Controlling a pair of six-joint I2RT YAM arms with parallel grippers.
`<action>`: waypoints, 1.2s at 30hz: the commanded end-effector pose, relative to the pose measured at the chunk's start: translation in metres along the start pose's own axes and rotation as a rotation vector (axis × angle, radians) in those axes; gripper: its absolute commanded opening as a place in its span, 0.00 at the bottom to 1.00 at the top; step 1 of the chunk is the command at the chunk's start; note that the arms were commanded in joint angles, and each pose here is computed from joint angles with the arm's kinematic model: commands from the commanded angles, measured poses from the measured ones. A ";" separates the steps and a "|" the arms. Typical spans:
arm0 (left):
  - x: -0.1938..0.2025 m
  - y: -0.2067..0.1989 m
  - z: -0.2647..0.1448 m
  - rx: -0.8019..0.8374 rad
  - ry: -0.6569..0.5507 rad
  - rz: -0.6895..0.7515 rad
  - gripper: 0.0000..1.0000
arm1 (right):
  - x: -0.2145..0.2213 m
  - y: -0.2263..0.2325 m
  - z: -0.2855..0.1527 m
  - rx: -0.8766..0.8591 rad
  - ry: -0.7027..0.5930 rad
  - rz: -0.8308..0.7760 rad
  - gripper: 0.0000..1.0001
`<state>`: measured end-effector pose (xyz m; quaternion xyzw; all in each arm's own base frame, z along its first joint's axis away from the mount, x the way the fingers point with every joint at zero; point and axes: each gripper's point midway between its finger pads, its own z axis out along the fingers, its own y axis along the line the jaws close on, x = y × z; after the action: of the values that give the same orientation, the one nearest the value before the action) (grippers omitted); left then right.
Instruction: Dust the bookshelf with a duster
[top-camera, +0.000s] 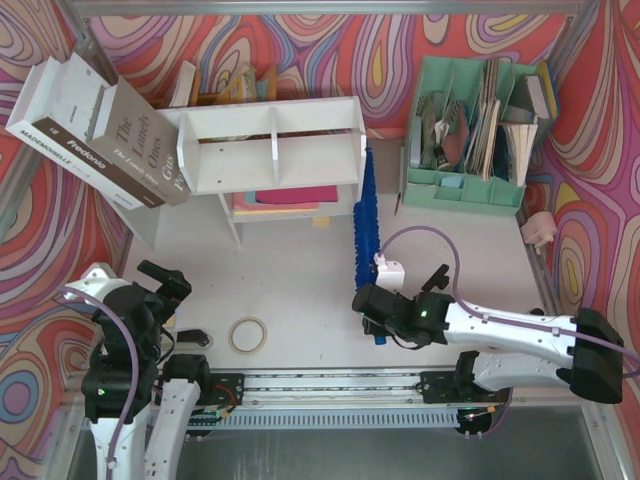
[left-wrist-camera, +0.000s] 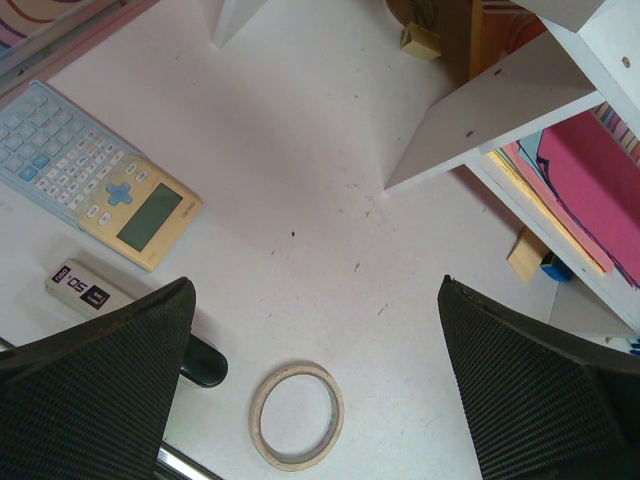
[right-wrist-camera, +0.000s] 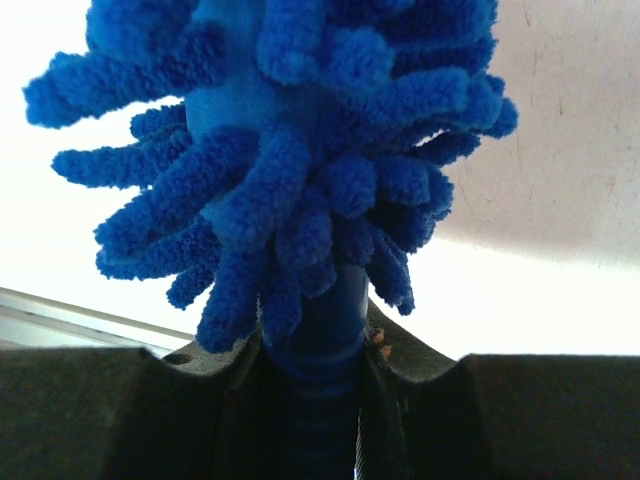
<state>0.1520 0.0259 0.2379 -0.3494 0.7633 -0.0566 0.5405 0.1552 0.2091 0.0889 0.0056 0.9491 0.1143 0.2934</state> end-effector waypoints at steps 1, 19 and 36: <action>0.003 0.002 0.004 -0.008 0.004 0.011 0.98 | 0.018 -0.004 0.018 -0.001 0.026 -0.017 0.00; 0.002 0.002 0.003 -0.008 -0.001 0.008 0.98 | -0.070 0.006 -0.065 -0.085 -0.235 0.050 0.00; 0.002 0.002 0.004 -0.014 0.003 0.012 0.98 | -0.102 0.076 -0.140 -0.520 -0.316 -0.093 0.00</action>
<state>0.1520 0.0260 0.2379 -0.3495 0.7632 -0.0564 0.5406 0.1632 0.2205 0.2497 -0.0246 0.8638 0.2833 0.4159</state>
